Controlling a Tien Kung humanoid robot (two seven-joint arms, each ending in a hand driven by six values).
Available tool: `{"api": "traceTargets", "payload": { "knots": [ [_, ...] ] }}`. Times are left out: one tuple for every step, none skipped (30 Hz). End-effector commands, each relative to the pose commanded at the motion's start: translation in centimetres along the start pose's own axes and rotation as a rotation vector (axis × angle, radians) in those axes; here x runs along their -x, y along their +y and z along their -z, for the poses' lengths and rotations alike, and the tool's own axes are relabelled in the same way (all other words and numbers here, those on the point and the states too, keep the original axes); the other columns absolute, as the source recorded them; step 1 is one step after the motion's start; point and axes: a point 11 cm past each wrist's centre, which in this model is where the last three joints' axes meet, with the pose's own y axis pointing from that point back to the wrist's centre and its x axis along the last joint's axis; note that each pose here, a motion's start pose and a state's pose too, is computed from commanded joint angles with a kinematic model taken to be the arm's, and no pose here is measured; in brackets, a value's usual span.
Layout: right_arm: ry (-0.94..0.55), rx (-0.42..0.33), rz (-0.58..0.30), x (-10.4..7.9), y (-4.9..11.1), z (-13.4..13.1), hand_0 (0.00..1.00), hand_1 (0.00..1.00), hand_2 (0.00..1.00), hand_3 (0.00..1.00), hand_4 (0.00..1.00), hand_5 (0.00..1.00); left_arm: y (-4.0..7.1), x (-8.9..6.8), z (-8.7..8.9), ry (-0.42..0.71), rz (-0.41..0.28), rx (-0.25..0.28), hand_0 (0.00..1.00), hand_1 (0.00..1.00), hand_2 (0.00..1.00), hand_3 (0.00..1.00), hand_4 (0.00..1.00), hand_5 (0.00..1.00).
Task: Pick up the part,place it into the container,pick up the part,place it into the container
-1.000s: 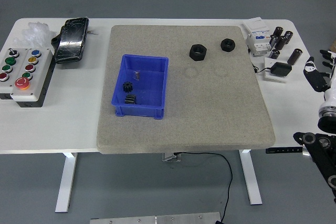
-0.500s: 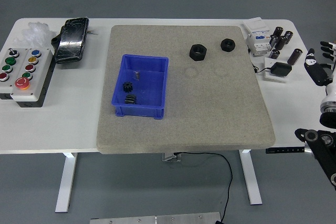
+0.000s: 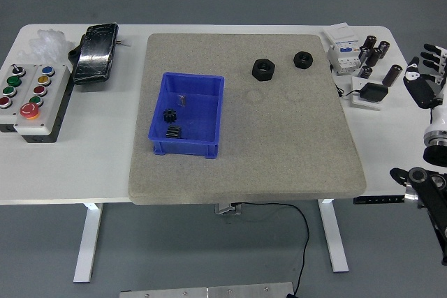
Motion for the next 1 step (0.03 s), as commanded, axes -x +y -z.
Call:
{"api": "traceTargets", "payload": {
  "knots": [
    [-0.01, -0.009, 0.007, 0.25, -0.17, 0.19, 0.587, 0.726, 0.725, 0.705, 0.555, 0.272, -0.01, 0.01, 0.18, 0.006, -0.002, -0.014, 0.707, 0.691, 0.714, 0.807, 0.772, 0.491]
  ]
}}
